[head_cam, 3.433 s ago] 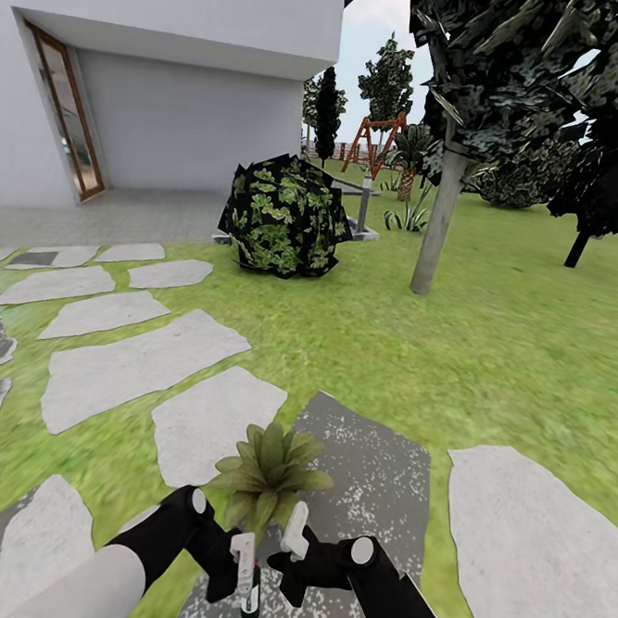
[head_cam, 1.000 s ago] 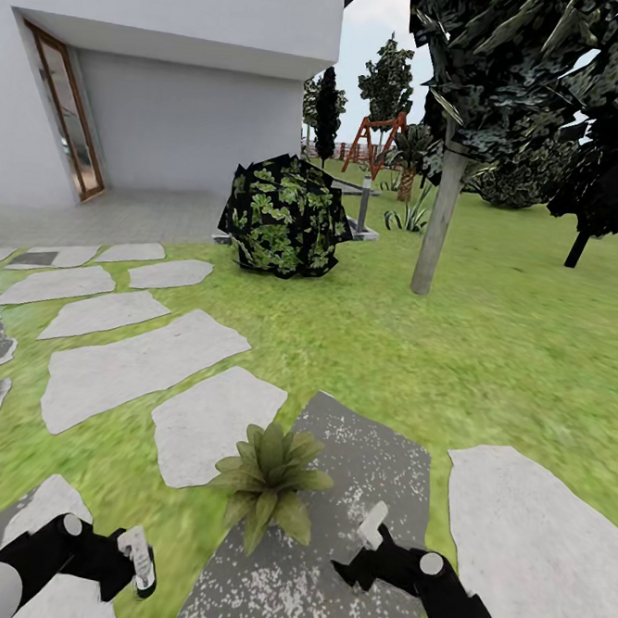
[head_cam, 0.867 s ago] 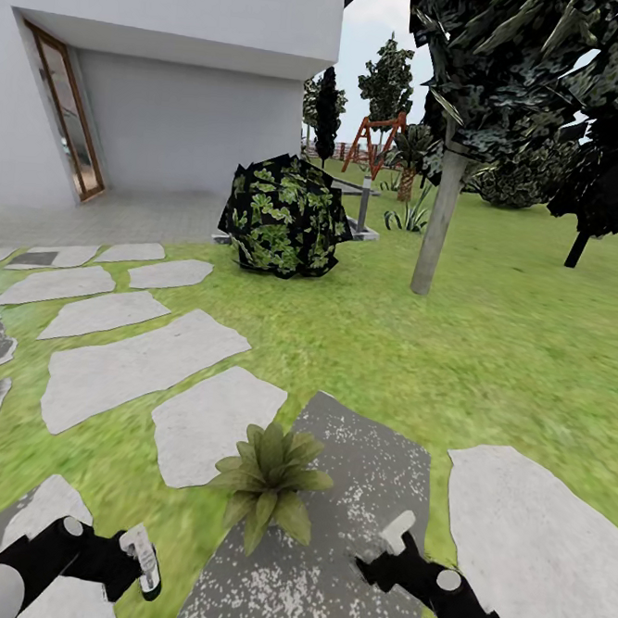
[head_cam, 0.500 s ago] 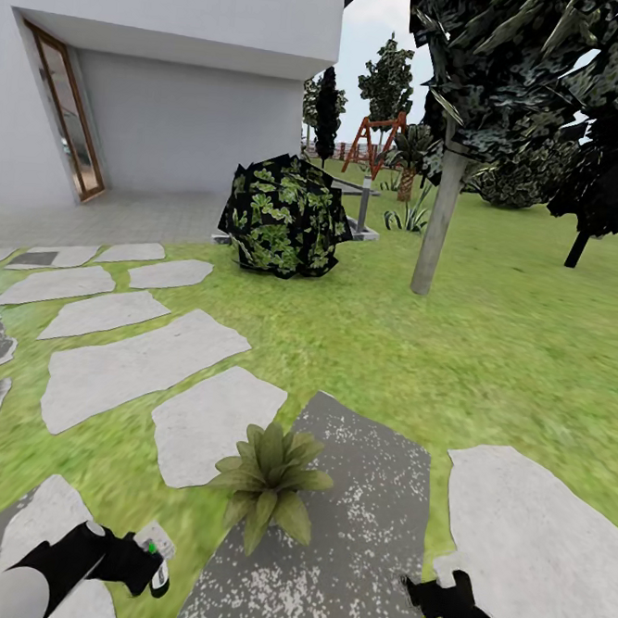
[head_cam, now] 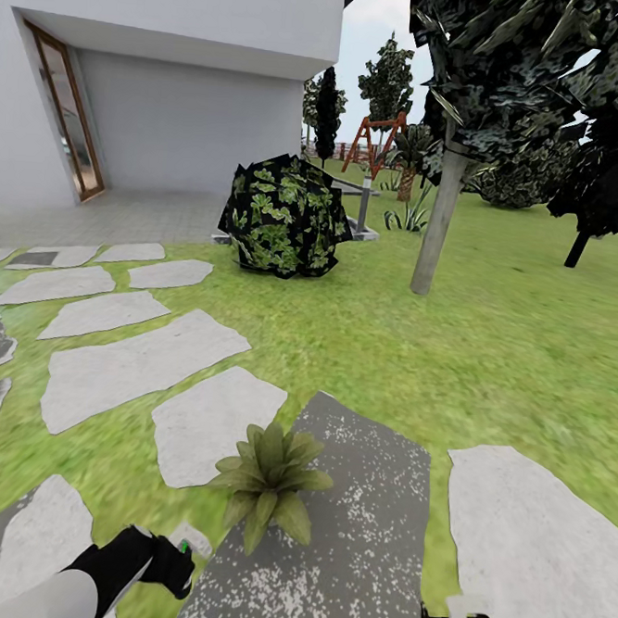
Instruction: Pick up the pesticide atomizer in the garden and spray insectifuge to fully cover both potted plants in the garden.
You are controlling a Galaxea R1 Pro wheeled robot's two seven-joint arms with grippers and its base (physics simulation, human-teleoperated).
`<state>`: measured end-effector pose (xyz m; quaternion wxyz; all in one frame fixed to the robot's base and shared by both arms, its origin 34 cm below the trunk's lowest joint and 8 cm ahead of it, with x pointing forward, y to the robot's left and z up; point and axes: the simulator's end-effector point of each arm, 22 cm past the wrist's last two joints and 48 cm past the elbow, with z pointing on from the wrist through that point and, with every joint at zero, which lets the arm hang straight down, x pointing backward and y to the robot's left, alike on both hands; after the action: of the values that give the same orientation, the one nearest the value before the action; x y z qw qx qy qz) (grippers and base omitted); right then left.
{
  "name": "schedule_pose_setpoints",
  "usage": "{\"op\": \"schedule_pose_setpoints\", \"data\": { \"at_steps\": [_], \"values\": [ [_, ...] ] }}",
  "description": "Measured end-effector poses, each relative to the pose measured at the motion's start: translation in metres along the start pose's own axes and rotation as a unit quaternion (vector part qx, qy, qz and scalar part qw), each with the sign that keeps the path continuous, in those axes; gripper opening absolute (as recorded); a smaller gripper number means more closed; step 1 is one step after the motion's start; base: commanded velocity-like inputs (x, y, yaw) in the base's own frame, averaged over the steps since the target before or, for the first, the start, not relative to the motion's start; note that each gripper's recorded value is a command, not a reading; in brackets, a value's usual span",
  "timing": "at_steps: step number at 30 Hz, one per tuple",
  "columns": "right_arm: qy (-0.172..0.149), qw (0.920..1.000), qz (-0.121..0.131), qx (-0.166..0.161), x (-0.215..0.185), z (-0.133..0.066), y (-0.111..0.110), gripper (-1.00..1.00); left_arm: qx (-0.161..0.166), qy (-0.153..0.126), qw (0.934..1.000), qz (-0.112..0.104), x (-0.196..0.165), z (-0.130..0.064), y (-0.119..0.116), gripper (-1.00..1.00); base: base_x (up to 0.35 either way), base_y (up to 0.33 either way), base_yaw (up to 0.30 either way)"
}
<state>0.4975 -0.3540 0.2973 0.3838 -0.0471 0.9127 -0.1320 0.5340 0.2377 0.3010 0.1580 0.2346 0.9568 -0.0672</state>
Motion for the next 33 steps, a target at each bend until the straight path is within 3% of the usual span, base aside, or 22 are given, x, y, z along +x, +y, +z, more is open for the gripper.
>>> {"op": "schedule_pose_setpoints", "data": {
  "at_steps": [9, 13, 15, 24, 29, 33],
  "values": [
    [-0.006, 1.0000, 0.004, -0.006, -0.001, -0.003, 0.011, 1.00, -0.006, 0.046, 0.9987, -0.022, 0.021, -0.002, 0.006, -1.00, 0.000, 0.000, 0.000],
    [-0.007, 1.0000, 0.006, -0.005, -0.001, -0.003, 0.011, 1.00, -0.009, 0.048, 0.9985, -0.023, 0.023, -0.004, 0.011, -1.00, 0.000, 0.000, 0.000],
    [-0.007, 1.0000, 0.006, -0.004, -0.001, -0.003, 0.011, 1.00, -0.024, 0.050, 0.9980, -0.031, 0.031, -0.010, 0.034, -1.00, 0.000, 0.000, 0.000],
    [-0.007, 1.0000, 0.005, -0.005, -0.001, -0.003, 0.011, 1.00, -0.025, 0.046, 0.9981, -0.033, 0.029, -0.010, 0.034, -1.00, 0.091, 0.000, 0.024],
    [-0.005, 1.0000, 0.006, -0.005, 0.000, -0.002, 0.011, 1.00, -0.066, 0.049, 0.9961, -0.033, 0.031, -0.010, 0.051, -1.00, 0.029, 0.000, 0.225],
    [-0.005, 1.0000, 0.005, -0.005, 0.001, -0.002, 0.011, 1.00, -0.068, 0.049, 0.9959, -0.034, 0.031, -0.010, 0.051, -1.00, 0.001, 0.000, 0.060]
  ]
}}
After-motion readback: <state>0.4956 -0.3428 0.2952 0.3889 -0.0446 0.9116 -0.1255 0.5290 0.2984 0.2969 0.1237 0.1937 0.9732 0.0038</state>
